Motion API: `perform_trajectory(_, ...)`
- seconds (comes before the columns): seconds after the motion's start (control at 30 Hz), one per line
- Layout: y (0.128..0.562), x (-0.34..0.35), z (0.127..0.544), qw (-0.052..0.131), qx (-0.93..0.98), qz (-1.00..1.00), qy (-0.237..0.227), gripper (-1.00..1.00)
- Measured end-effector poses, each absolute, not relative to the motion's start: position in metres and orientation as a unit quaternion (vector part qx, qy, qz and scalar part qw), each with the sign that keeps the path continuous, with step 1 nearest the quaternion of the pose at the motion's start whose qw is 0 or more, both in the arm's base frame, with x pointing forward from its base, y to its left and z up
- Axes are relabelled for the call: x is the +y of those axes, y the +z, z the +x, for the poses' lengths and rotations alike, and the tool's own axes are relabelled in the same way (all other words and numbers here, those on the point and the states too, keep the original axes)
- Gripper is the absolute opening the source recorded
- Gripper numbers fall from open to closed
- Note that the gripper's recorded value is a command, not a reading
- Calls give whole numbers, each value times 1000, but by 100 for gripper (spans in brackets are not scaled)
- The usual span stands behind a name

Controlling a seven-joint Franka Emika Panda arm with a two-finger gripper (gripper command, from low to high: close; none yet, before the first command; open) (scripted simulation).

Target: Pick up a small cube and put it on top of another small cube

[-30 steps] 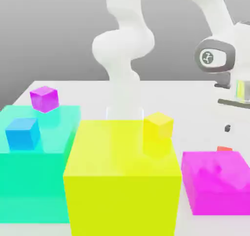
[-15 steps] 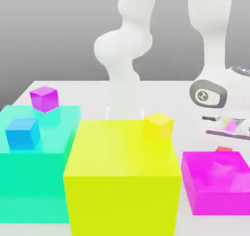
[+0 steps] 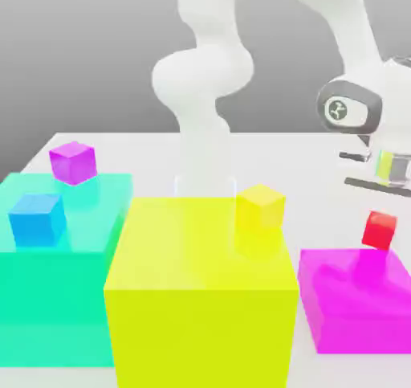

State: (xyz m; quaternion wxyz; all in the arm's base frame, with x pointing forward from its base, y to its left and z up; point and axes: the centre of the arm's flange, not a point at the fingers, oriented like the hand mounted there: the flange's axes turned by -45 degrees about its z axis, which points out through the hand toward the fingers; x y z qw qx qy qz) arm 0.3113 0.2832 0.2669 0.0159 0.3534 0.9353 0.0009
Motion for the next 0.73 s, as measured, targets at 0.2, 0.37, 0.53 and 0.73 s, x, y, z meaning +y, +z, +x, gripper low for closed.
perform_trajectory(0.2,353,208,370,22,835,550,-1,-100)
perform_trajectory(0.37,427,124,391,20,713,701,0,-100)
perform_trajectory(0.53,429,79,389,0,637,771,0,-100)
perform_trajectory(0.73,392,77,388,-1,634,773,-1,100)
